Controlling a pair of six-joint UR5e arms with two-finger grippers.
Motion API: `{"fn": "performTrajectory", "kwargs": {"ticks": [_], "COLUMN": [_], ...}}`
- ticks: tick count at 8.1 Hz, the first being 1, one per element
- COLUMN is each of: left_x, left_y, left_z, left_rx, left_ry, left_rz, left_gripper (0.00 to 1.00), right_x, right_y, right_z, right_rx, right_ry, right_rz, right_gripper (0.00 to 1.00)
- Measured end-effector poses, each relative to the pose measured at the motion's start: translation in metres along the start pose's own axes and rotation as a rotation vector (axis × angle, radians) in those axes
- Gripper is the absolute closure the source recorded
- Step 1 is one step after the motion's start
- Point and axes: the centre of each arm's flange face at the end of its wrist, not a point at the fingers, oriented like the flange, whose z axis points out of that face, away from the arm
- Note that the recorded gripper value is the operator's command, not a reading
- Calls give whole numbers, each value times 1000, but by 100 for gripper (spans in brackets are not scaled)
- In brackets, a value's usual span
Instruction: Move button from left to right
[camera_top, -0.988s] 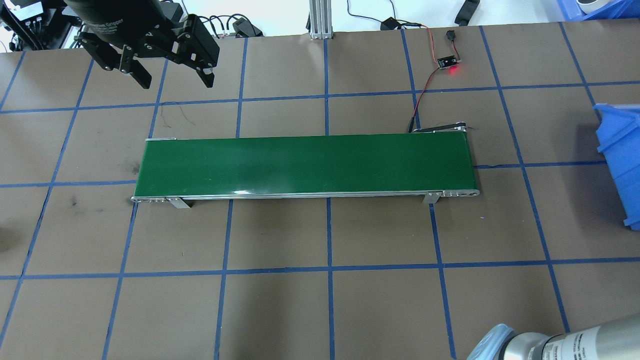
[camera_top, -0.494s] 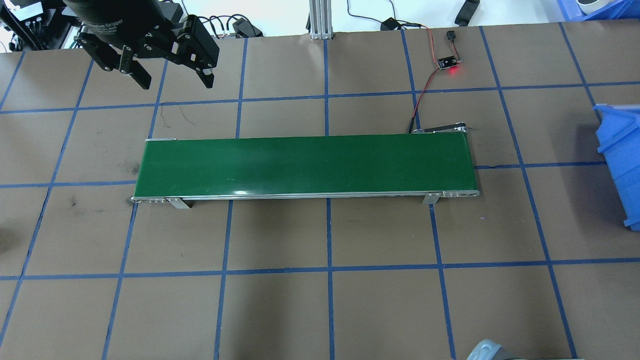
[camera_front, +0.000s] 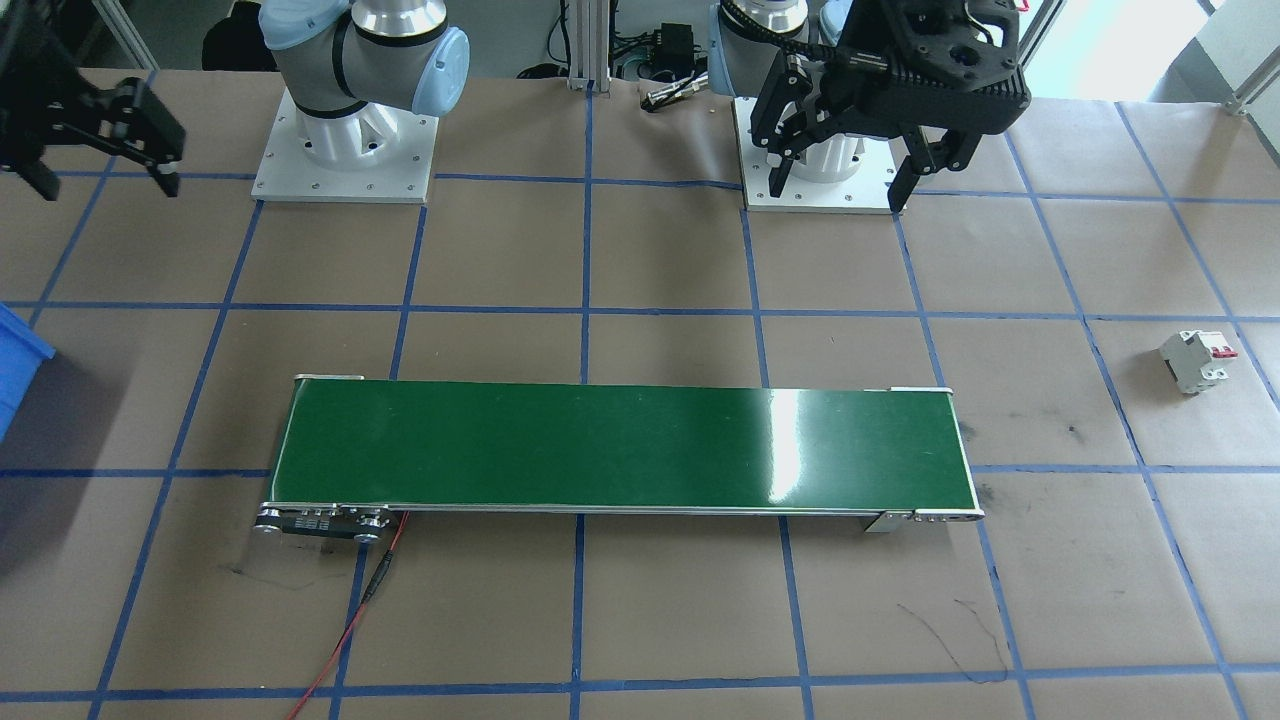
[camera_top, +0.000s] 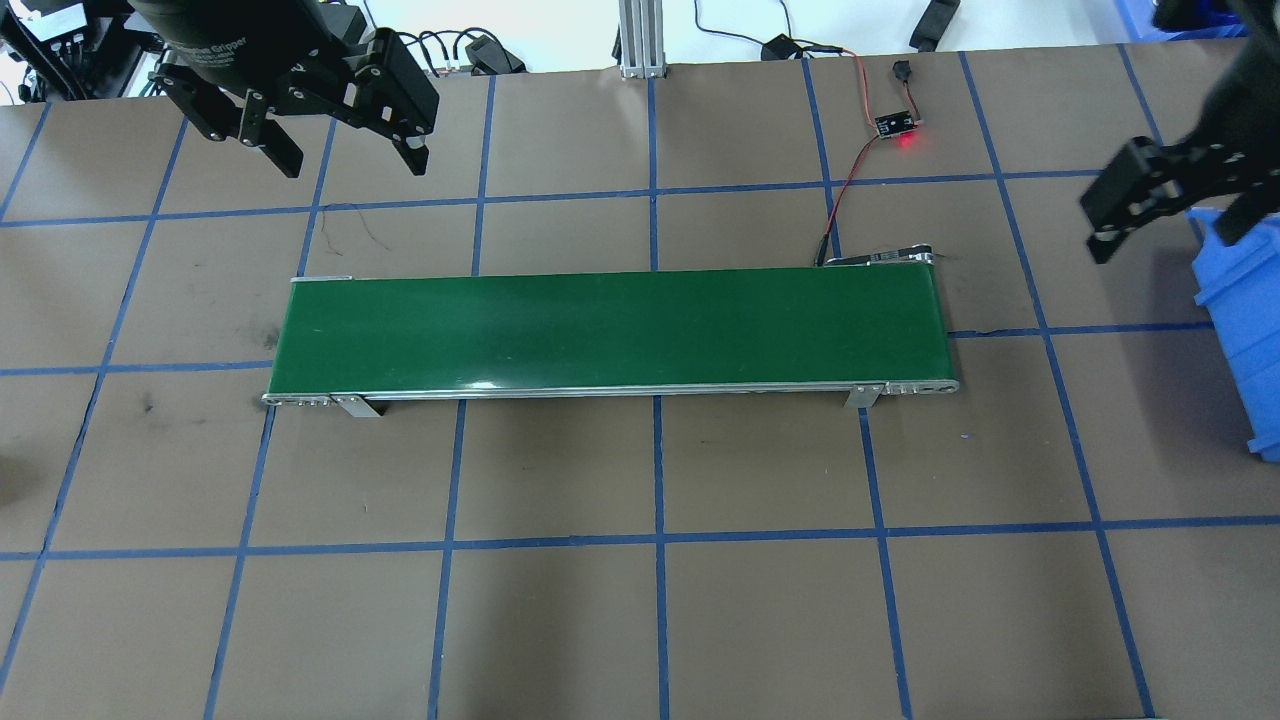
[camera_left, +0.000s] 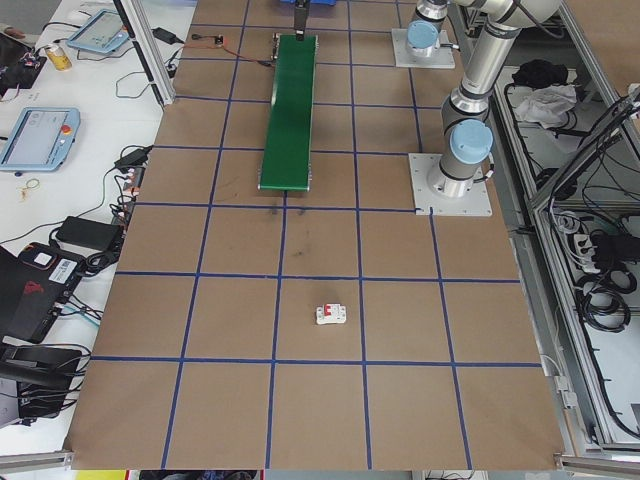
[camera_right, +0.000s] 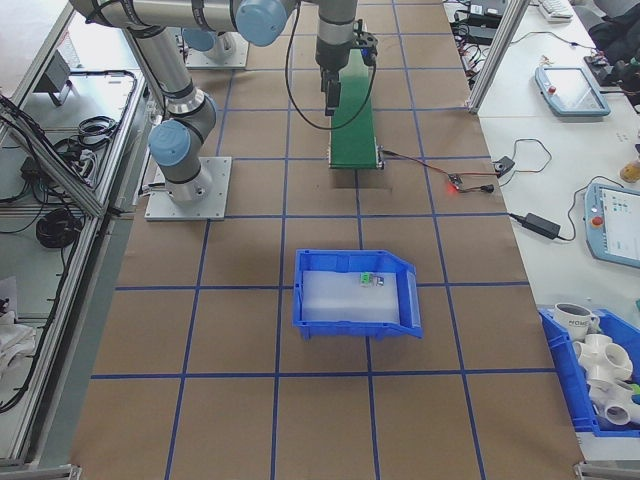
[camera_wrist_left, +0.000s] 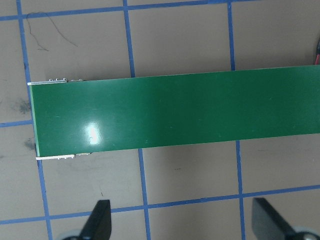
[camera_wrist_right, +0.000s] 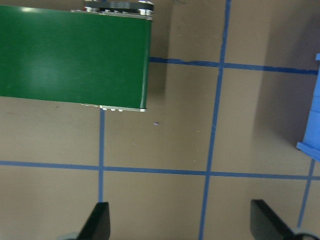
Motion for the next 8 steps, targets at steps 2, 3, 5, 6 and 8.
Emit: {"fn": "performTrajectory", "kwargs": {"ticks": [2,3,5,6,8], "left_x": [0,0,0,0,0], "left_y": [0,0,1,1,1], "left_z": [0,0,0,-1,-1], "left_rx": [0,0,0,0,0], "left_ry": [0,0,0,0,0], "left_rz": [0,0,0,0,0], "left_gripper": [0,0,0,0,0], "right_x": [-97,-121,-134,-136,-136], "right_y": [-22,-32,-41,-42,-43], "right_z": [1,3,4,4,4], "right_rx": [88,132,171,177,179], "right_ry": [19,19,18,19,22], "right_rz": [76,88,92,92,92], "right_gripper": [0,0,0,0,0]}}
